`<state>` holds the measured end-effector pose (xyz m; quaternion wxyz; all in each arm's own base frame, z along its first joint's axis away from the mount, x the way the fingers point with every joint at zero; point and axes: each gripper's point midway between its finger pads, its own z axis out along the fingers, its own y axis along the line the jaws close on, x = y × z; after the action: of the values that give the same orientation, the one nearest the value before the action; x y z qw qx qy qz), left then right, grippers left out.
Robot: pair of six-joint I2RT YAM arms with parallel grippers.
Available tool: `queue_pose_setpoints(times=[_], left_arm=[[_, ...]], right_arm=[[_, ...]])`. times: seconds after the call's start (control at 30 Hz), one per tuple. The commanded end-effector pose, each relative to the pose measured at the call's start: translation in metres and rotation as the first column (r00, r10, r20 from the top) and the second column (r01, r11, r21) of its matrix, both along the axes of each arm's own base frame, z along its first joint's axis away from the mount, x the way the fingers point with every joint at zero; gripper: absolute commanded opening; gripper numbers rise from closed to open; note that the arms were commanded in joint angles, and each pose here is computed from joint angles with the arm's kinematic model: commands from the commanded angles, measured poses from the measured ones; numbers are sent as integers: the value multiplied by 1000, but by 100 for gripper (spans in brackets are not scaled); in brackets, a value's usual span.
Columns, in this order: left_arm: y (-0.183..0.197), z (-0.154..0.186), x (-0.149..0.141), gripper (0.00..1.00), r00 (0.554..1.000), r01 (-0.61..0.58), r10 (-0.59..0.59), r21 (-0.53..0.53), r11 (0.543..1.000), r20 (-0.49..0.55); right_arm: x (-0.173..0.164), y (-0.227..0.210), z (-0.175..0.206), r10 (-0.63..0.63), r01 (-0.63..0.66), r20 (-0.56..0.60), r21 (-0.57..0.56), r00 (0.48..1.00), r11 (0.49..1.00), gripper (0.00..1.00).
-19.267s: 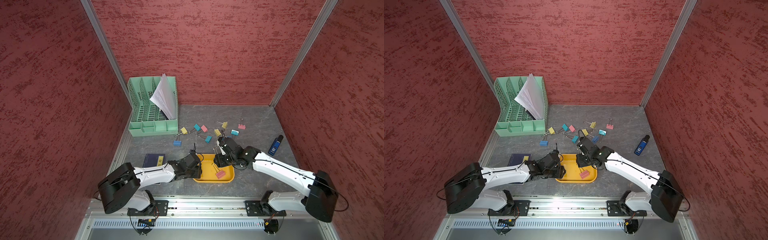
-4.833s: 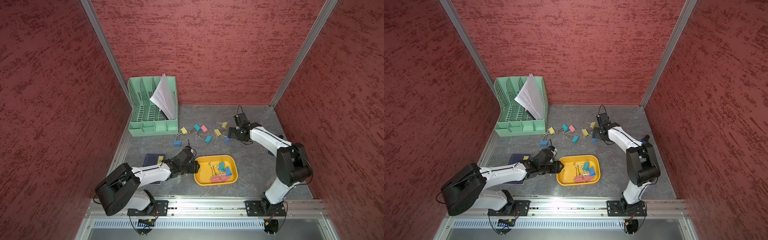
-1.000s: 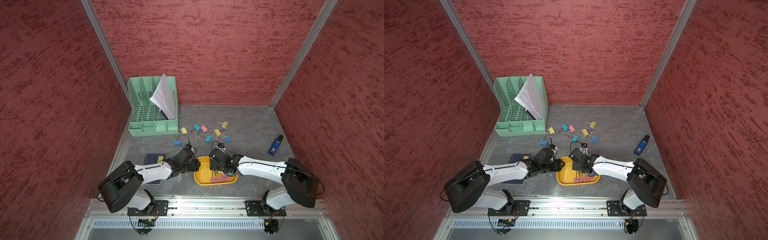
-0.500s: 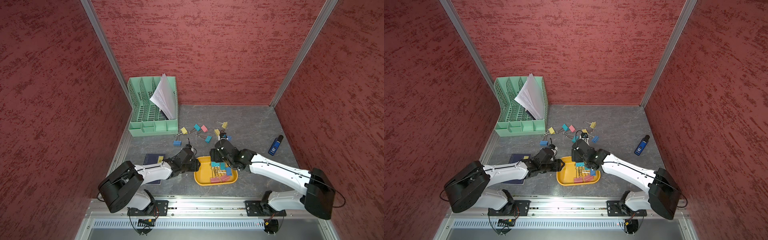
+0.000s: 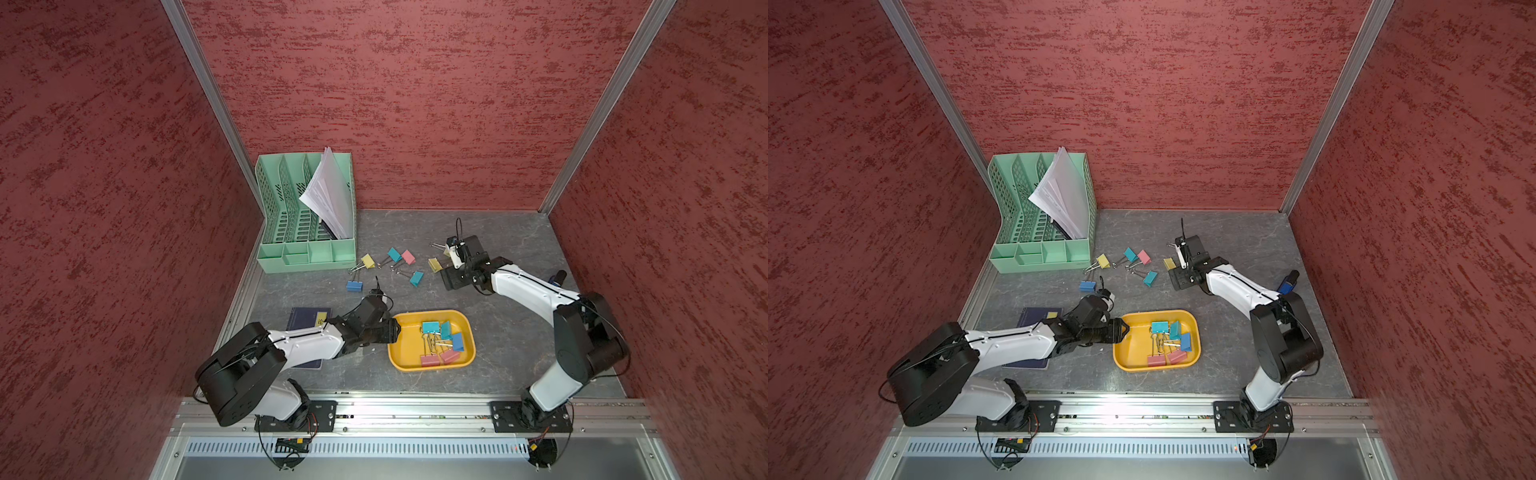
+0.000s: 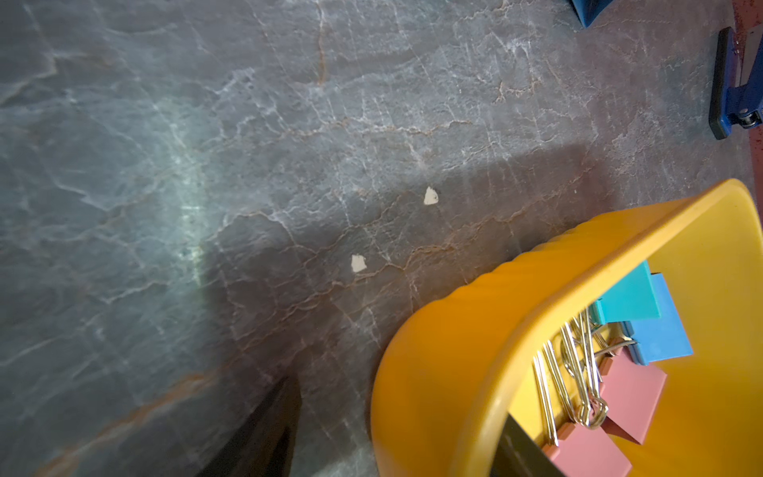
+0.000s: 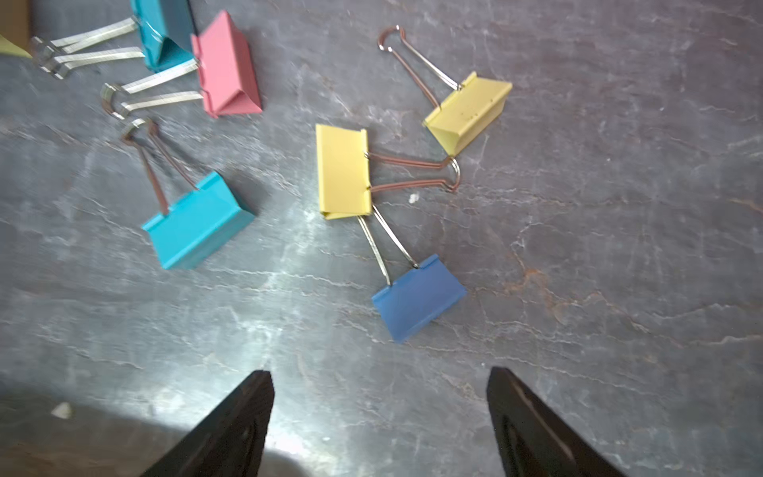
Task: Put the binder clips in the storage box
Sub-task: Pick up the binder clip at the center of the board.
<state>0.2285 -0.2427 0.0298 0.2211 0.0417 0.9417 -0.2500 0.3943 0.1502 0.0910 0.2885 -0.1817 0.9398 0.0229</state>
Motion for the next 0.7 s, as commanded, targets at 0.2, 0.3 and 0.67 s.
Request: queue_pose_setpoints(times=[0.2, 0.3, 0.67], left_arm=[[29, -32, -22, 65, 994, -7, 19, 113, 994, -109], [29, -32, -22, 66, 994, -7, 20, 112, 994, -110], [27, -28, -21, 66, 994, -3, 14, 107, 994, -106]], right_arm=[[17, -13, -11, 150, -150, 10, 11, 989, 989, 95], [16, -12, -23, 169, -169, -11, 6, 986, 986, 96], [20, -18, -43, 171, -172, -30, -10, 985, 985, 95]])
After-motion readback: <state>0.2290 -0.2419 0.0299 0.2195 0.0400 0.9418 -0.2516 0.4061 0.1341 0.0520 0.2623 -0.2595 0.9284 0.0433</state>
